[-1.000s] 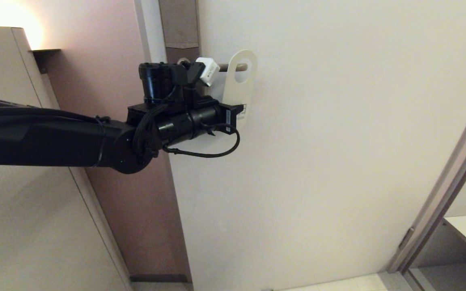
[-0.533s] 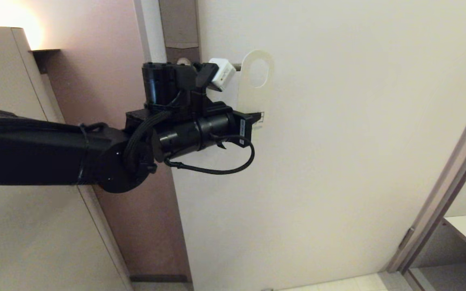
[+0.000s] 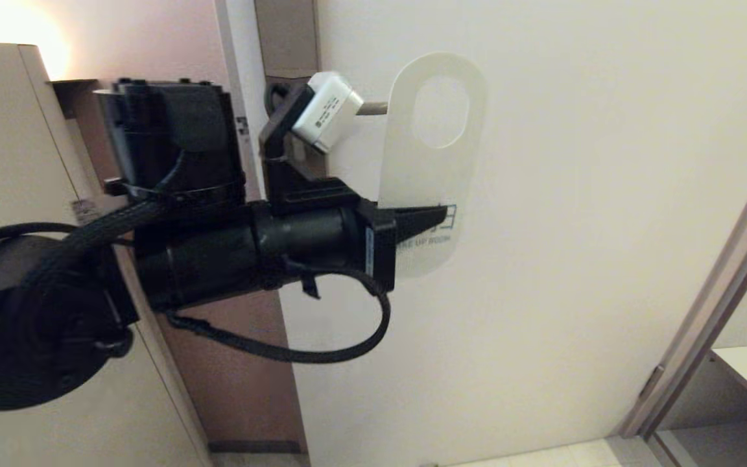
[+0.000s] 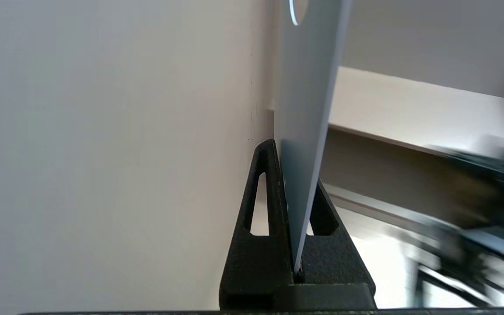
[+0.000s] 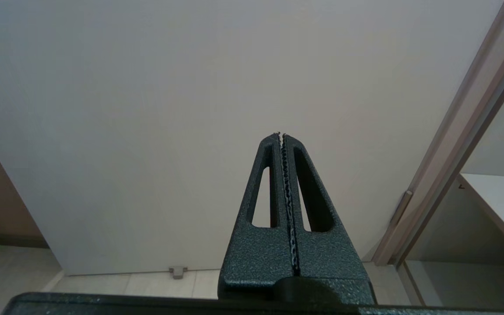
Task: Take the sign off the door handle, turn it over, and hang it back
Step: Hand it to the other hand
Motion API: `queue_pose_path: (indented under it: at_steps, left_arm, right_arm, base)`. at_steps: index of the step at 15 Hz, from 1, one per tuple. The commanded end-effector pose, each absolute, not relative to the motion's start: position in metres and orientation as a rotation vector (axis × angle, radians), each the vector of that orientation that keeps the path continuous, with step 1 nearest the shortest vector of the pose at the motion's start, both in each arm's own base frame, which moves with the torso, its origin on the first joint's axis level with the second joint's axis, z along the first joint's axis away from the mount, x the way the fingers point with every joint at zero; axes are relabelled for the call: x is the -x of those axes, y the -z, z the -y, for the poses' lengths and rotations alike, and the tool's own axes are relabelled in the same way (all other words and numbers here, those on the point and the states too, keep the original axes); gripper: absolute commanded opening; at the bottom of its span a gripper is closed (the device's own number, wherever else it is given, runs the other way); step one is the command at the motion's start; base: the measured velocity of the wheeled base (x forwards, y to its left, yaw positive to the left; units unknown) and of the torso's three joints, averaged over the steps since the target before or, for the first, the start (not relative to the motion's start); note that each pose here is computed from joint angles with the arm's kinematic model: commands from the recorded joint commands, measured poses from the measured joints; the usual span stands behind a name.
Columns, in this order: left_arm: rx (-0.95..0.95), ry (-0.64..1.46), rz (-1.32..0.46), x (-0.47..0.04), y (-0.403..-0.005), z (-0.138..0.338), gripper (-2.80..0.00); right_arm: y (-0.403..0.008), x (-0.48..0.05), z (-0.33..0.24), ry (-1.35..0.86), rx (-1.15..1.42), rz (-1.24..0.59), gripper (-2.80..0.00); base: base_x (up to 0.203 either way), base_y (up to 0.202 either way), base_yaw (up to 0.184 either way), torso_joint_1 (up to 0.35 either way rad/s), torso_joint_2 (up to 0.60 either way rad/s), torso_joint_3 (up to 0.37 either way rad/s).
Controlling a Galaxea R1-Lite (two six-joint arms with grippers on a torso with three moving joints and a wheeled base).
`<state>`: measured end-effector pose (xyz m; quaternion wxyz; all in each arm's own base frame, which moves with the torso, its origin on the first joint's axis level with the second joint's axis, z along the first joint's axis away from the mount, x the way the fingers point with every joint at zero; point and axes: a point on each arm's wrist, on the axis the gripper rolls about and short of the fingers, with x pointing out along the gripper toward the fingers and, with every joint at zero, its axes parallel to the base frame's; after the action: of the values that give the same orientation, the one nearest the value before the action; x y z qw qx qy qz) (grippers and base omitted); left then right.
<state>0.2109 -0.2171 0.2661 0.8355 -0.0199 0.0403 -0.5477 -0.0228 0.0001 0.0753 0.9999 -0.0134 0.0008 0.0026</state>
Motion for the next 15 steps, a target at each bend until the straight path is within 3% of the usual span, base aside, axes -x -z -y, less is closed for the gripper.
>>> queue_pose_path:
  at_steps: [1, 15]
  left_arm:
    - [0.07, 1.266, -0.051, -0.179, -0.28, 0.198, -2.8]
    - [0.136, 1.351, -0.184, -0.156, -0.259, 0.184, -2.8]
  right_arm:
    - [-0.075, 0.023, 0.0, -0.006, 0.028, -0.003, -2.8]
    - [-0.075, 0.023, 0.0, -0.012, 0.054, -0.004, -2.8]
  base:
    - [0.0, 0.0, 0.0, 0.0, 0.0, 0.0]
    - [0.0, 0.0, 0.0, 0.0, 0.0, 0.0]
